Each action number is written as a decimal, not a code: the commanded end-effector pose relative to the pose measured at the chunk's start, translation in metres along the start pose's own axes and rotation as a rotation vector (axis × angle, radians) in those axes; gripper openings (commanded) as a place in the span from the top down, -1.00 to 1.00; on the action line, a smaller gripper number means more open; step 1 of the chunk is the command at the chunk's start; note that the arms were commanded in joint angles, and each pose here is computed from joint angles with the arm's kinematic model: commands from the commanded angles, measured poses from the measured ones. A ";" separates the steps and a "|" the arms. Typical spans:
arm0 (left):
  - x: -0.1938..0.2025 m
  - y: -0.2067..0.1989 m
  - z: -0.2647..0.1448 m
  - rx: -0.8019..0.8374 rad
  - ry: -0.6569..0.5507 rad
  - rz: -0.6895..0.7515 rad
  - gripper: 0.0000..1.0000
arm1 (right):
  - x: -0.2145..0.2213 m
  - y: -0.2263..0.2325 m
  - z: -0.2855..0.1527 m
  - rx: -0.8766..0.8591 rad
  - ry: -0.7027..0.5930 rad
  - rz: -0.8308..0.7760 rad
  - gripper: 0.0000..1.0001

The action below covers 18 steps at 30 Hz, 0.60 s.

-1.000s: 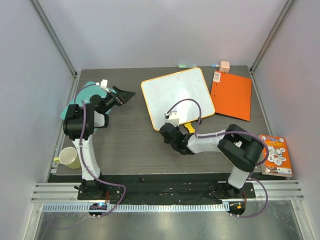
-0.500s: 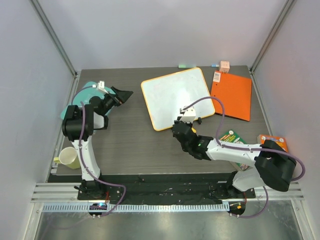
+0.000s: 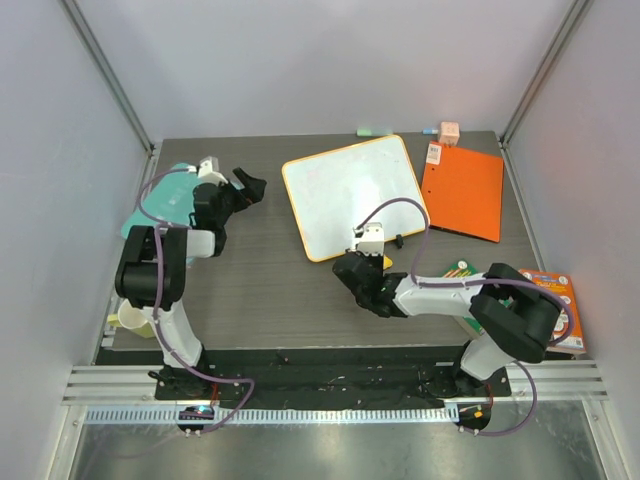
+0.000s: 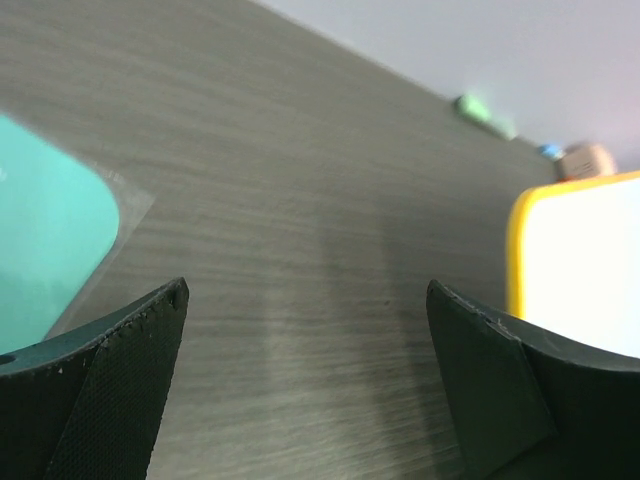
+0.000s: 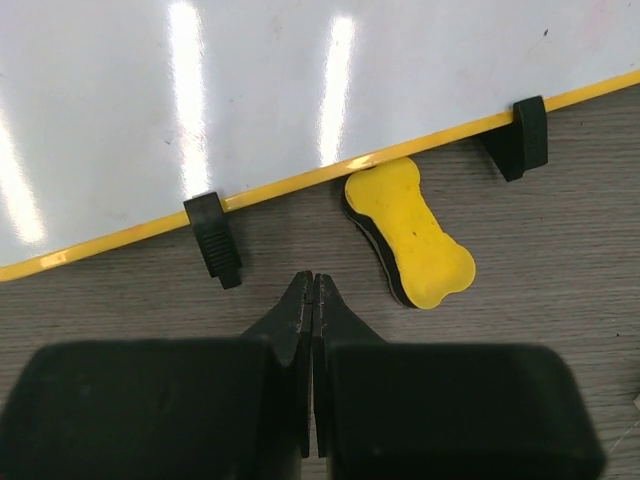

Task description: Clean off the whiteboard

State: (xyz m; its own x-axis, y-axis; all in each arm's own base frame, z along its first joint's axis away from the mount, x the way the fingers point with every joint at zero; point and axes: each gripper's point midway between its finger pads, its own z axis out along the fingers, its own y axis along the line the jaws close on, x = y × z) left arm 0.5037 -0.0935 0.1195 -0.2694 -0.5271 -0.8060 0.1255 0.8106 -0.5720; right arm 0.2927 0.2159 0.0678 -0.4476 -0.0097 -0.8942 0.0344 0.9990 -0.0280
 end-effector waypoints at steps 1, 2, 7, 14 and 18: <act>-0.015 0.001 -0.003 -0.133 -0.037 0.143 -1.00 | 0.003 0.006 0.013 0.037 -0.017 0.039 0.98; -0.015 0.005 -0.005 -0.168 -0.038 0.156 -1.00 | 0.011 0.007 0.018 0.040 -0.004 0.023 0.98; -0.015 0.004 -0.005 -0.234 -0.042 0.210 -1.00 | 0.020 0.021 0.031 0.022 0.008 0.023 0.98; -0.012 -0.011 -0.008 -0.278 -0.043 0.323 -0.99 | 0.014 0.054 0.042 -0.052 0.019 0.011 0.98; -0.010 -0.015 -0.009 -0.274 -0.039 0.342 -0.99 | 0.019 0.069 0.045 -0.100 0.041 -0.004 0.98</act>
State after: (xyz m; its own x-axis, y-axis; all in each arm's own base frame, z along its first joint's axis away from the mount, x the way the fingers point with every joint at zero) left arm 0.4899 -0.1022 0.1043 -0.2952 -0.2643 -0.9182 -0.0461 0.9638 -0.2626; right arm 0.3174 0.2563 0.0218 -0.4941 -0.0517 -0.8679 -0.0066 0.9984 -0.0557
